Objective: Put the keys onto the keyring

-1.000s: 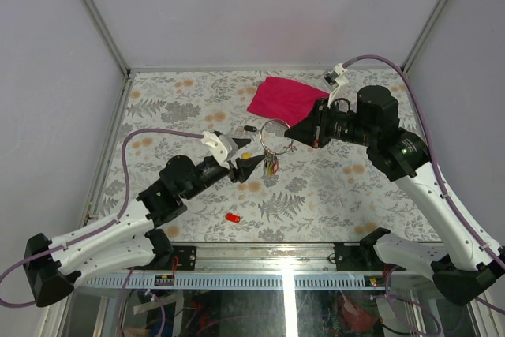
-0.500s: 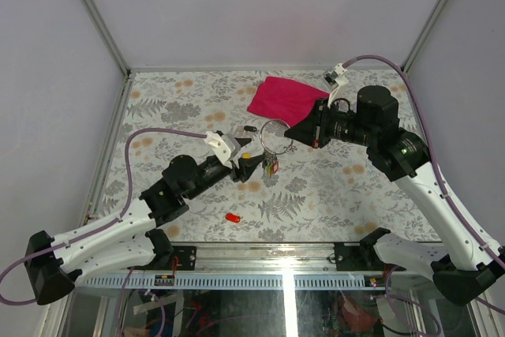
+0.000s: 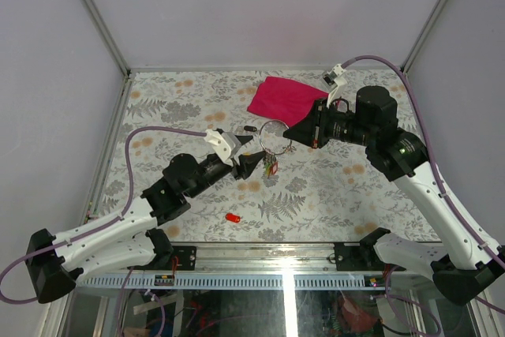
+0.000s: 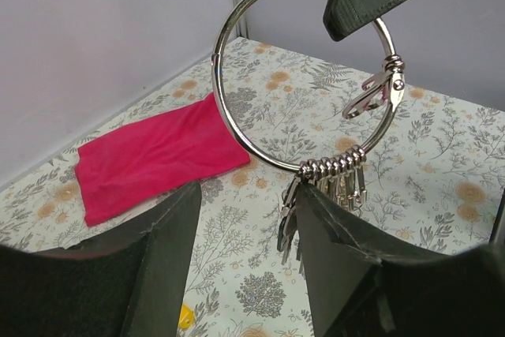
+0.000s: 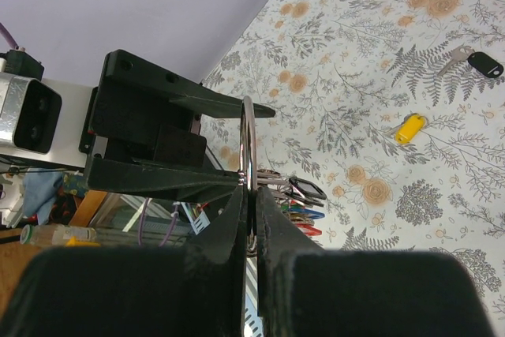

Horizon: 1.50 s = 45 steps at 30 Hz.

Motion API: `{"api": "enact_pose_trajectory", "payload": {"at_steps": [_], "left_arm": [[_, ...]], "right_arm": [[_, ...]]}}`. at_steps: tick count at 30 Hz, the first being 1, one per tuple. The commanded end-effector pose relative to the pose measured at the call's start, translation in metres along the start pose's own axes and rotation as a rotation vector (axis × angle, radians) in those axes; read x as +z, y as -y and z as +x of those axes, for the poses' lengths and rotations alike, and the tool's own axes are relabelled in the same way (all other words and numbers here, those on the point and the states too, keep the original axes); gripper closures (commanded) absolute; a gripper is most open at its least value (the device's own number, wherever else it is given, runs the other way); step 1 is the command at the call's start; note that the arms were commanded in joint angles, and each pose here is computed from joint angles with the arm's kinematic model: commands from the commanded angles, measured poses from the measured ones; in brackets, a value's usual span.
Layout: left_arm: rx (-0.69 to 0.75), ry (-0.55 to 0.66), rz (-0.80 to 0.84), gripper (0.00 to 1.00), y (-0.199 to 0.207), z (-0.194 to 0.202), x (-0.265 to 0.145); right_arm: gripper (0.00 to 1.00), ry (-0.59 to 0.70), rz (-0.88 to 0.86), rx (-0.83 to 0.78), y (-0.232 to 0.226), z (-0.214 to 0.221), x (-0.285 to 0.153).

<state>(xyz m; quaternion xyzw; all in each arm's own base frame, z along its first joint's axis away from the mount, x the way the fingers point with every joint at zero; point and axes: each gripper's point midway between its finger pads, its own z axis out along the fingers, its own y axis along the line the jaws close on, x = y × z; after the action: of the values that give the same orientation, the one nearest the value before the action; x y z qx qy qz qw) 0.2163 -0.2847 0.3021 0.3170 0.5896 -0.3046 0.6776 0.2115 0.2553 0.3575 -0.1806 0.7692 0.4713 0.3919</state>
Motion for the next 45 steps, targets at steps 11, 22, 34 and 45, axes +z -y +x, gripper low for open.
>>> {"api": "enact_pose_trajectory", "payload": {"at_steps": [11, 22, 34, 45], "left_arm": [[0.003, 0.123, 0.006, 0.59, 0.002, -0.039, 0.007], [0.006, 0.104, 0.049, 0.88, 0.009, -0.039, 0.002], [0.093, -0.018, 0.030, 1.00, 0.001, -0.021, -0.007], [0.275, -0.186, 0.054, 0.91, -0.007, -0.004, -0.016]], "right_arm": [[1.00, 0.041, -0.066, -0.024, -0.015, -0.012, 0.001], [1.00, 0.057, -0.030, -0.035, -0.010, -0.014, -0.002], [1.00, 0.064, 0.019, -0.054, -0.002, -0.014, -0.005], [0.92, 0.047, 0.057, -0.071, 0.006, -0.010, -0.006]]}}
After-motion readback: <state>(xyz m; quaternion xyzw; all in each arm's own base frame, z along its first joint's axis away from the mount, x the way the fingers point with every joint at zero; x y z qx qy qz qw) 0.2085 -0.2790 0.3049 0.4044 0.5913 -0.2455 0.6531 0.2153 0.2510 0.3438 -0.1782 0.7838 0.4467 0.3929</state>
